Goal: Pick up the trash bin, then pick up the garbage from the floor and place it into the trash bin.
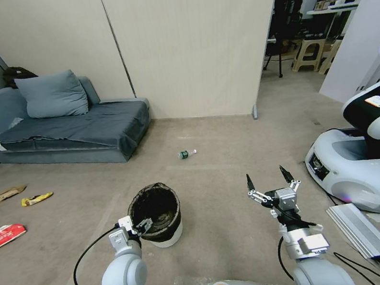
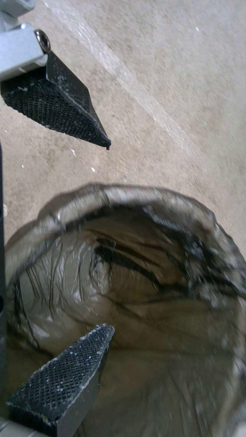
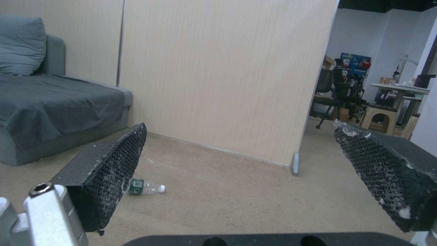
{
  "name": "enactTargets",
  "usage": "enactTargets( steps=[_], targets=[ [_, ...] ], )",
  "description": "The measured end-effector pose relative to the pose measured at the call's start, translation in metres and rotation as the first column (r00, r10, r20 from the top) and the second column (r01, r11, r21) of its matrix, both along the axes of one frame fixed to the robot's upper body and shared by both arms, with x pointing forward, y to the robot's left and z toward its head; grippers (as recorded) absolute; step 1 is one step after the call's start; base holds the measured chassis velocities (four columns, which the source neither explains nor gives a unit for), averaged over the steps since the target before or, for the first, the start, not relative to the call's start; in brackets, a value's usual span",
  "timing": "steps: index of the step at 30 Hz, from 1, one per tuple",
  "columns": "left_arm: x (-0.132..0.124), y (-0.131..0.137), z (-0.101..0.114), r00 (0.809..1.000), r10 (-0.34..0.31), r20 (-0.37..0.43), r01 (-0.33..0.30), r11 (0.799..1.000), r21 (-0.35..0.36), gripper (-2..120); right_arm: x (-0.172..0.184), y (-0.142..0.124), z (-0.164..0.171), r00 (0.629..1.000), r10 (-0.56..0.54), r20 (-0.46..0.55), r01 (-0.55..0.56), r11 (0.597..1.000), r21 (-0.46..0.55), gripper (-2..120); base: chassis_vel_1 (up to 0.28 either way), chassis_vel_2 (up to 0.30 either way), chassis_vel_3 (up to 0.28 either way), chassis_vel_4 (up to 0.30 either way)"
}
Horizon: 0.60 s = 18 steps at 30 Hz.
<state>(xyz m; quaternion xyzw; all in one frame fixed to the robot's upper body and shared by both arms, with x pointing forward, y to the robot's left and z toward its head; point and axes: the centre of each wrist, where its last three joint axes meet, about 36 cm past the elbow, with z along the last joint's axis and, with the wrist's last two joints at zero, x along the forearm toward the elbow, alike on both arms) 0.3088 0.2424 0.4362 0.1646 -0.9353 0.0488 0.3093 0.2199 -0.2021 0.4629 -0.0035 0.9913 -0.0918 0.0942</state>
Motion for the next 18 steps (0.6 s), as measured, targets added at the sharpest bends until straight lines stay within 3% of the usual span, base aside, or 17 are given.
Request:
enactTargets(
  steps=[12, 18],
  targets=[
    [0.01, 0.004, -0.018, 0.998, 0.03, -0.047, -0.031, 0.999, -0.016, 100, 0.0, 0.0, -0.001, 1.0, 0.001, 0.003, -0.001, 1.0, -0.001, 100, 0.0, 0.0, 0.0, 0.0],
    [0.018, 0.006, -0.03, 0.996, 0.042, -0.075, -0.047, 0.996, -0.073, 100, 0.0, 0.0, -0.003, 1.0, 0.004, 0.004, -0.004, 1.0, -0.002, 100, 0.0, 0.0, 0.0, 0.0]
  ],
)
